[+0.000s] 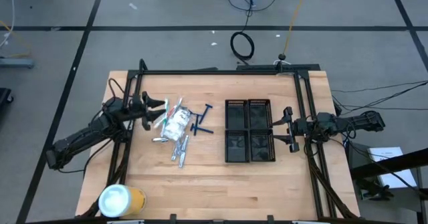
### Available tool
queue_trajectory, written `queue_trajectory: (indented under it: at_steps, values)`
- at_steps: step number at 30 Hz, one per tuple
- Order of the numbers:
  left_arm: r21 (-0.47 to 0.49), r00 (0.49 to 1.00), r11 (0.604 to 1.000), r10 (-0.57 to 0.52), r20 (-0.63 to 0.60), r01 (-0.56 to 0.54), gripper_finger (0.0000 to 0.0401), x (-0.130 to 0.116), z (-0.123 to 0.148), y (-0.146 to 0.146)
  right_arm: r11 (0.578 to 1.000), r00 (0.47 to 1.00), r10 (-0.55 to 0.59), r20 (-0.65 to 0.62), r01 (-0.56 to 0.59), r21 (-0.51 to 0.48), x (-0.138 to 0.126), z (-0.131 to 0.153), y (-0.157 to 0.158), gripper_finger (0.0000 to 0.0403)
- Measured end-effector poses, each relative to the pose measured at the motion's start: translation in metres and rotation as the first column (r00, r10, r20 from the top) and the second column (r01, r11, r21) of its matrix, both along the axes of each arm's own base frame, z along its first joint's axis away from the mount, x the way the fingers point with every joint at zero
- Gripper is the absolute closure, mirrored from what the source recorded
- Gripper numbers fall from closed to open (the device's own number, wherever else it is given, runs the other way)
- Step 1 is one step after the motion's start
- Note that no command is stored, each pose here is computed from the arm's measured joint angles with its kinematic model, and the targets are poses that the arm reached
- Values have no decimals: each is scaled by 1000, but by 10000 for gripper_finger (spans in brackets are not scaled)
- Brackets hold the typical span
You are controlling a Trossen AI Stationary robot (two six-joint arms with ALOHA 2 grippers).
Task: Pick & Place Travel size toiletries
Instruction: Put the cotton pack into the top right black basket
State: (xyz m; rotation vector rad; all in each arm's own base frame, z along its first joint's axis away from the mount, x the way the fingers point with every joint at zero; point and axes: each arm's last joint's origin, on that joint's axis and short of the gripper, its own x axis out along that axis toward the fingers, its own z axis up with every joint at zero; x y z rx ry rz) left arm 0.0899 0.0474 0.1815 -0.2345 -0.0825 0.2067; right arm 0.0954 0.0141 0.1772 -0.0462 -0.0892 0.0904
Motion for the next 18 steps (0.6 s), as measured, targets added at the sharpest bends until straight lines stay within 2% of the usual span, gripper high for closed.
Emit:
queue_trajectory:
  at_steps: [4, 6, 8, 10, 12, 14, 16, 18]
  values:
    - [-85, 999, 996, -4, 54, 9, 189, 6, 5, 2, 1000, 1000, 0, 0, 0, 0, 0, 0, 0, 188]
    - [-139, 1000, 990, -12, 25, 15, 189, 12, 10, 3, 1000, 1000, 0, 0, 0, 0, 0, 0, 0, 188]
    - [-192, 998, 981, 17, -62, -28, 189, 20, 14, 5, 1000, 1000, 0, 0, 0, 0, 0, 0, 0, 188]
    - [-224, 976, 968, 64, -208, -111, 189, 31, 13, 8, 1000, 1000, 0, 0, 0, 0, 0, 0, 0, 188]
    - [-218, 927, 956, 109, -359, -197, 189, 43, 16, 12, 1000, 1000, 0, 0, 0, 0, 0, 0, 0, 188]
    - [-204, 851, 944, 123, -511, -258, 189, 56, 15, 16, 1000, 1000, 0, 0, 0, 0, 0, 0, 0, 188]
    - [-205, 775, 937, 96, -624, -281, 189, 70, 14, 18, 1000, 1000, 0, 0, 0, 0, 0, 0, 0, 188]
    - [-214, 723, 936, 59, -689, -280, 189, 86, 15, 19, 1000, 1000, 0, 0, 0, 0, 0, 0, 0, 188]
